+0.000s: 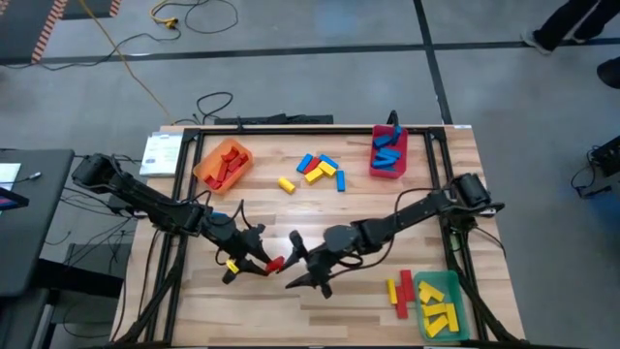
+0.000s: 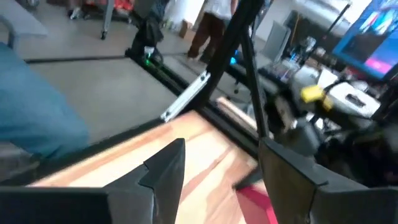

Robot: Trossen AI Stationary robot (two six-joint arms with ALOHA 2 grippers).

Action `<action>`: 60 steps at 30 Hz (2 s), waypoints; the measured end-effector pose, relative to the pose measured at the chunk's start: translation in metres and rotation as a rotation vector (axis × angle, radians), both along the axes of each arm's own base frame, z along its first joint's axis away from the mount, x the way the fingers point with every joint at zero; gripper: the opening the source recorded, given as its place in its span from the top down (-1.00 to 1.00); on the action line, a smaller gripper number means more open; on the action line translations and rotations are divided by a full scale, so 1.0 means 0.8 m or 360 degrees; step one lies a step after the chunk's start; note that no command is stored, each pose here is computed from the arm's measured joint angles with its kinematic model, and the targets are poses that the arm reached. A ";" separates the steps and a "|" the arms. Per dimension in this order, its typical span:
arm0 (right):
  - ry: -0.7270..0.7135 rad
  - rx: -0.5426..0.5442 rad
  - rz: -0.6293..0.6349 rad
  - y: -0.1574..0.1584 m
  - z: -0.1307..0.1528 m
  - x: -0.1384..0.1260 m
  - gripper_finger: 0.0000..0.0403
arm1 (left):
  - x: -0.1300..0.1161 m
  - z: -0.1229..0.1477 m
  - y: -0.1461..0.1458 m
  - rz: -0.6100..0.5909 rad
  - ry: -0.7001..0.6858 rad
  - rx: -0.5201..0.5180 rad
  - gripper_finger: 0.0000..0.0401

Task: Sort blocks
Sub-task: Put the red block into the orange bin

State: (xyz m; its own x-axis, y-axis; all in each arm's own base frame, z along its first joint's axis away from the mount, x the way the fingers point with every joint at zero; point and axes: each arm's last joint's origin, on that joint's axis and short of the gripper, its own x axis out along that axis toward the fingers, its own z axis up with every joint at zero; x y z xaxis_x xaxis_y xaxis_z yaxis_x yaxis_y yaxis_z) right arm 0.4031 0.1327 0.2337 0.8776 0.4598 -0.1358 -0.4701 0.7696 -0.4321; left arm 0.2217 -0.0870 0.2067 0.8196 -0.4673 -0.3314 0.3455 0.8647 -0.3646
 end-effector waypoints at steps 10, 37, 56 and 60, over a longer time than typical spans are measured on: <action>0.0081 -0.0013 -0.0030 -0.011 0.000 0.025 -0.08 | 0.000 0.001 -0.002 -0.0079 -0.0016 -0.0021 0.35; 0.0195 0.0063 -0.0005 -0.028 -0.006 0.028 0.28 | 0.005 0.011 0.004 -0.0124 -0.0156 -0.0058 0.35; 0.0262 0.0094 -0.0088 -0.028 -0.007 0.026 0.71 | 0.005 0.013 0.008 -0.0071 -0.0254 0.0126 0.15; 0.0381 0.0121 -0.0214 -0.032 -0.007 0.021 0.71 | 0.006 0.013 0.013 0.0084 -0.0277 0.0267 0.09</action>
